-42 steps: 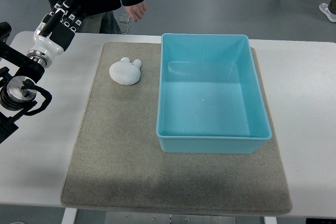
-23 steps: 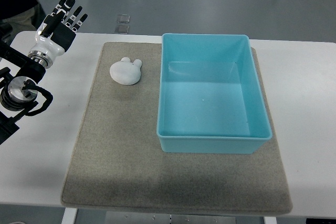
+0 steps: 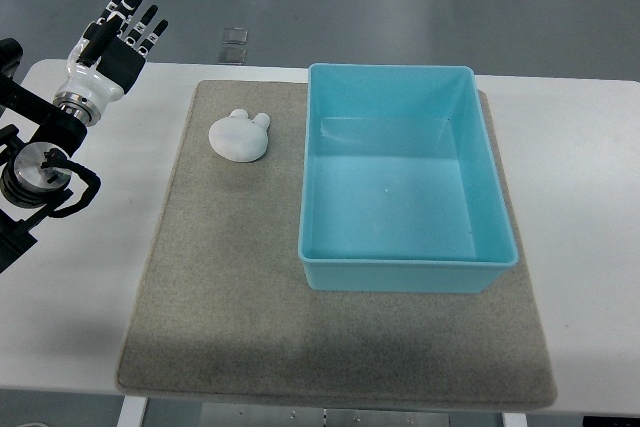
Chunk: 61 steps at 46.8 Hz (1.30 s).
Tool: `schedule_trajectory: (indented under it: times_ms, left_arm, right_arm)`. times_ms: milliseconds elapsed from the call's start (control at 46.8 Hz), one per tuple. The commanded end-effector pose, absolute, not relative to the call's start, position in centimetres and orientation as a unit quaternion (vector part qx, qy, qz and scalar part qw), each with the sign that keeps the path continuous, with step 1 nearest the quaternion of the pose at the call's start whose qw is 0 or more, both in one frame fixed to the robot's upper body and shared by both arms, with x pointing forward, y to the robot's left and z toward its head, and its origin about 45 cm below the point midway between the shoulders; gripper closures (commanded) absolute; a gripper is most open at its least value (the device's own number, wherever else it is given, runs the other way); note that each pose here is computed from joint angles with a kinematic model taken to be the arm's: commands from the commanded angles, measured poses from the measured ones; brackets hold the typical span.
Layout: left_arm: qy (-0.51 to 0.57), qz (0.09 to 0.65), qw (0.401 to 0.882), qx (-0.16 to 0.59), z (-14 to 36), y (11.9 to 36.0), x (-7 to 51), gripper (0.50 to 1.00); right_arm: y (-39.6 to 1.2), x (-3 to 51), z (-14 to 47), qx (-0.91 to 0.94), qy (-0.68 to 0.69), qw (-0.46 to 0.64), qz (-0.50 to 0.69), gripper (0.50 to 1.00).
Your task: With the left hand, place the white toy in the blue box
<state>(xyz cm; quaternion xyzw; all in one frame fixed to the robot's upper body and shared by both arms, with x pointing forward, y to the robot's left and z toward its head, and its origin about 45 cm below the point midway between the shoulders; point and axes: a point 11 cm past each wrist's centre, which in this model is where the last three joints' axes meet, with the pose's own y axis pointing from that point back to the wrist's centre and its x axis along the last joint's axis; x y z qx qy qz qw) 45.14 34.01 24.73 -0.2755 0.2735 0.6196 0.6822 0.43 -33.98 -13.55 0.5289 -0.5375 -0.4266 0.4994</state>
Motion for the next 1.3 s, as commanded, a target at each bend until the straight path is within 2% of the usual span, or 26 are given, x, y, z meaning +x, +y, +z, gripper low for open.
schedule_trajectory:
  times_ms: [0,214,449,1027,1219,1283]
  left_arm:
    - [0.273,0.62,0.681,-0.277,24.7,34.2,45.1,0.5]
    - [0.267,0.617,0.684,-0.283,24.9,34.6,45.1,0.5]
    - [0.268,0.588,0.701,-0.302,25.1,34.2,44.9,0.5]
    - [0.267,0.602,0.691,-0.299,23.8,35.5,44.9,0.5]
    - [0.262,0.602,0.698,-0.284,23.6,35.4,44.9,0.501]
    - [0.243,0.601,0.72,-0.248,23.4,34.8,44.9,0.501]
  right_arm:
    - [-34.0,0.4,-13.6,0.529,-0.538,0.5,-0.426,0.564]
    - [-34.0,0.4,-13.6,0.529,-0.538,0.5,-0.426,0.564]
    - [-34.0,0.4,-13.6,0.529,-0.538,0.5,-0.426,0.564]
    - [-34.0,0.4,-13.6,0.529,-0.537,0.499,-0.427,0.564]
    - [-34.0,0.4,-13.6,0.529,-0.537,0.499,-0.427,0.564]
    - [-34.0,0.4,-13.6,0.529,-0.537,0.499,-0.427,0.564]
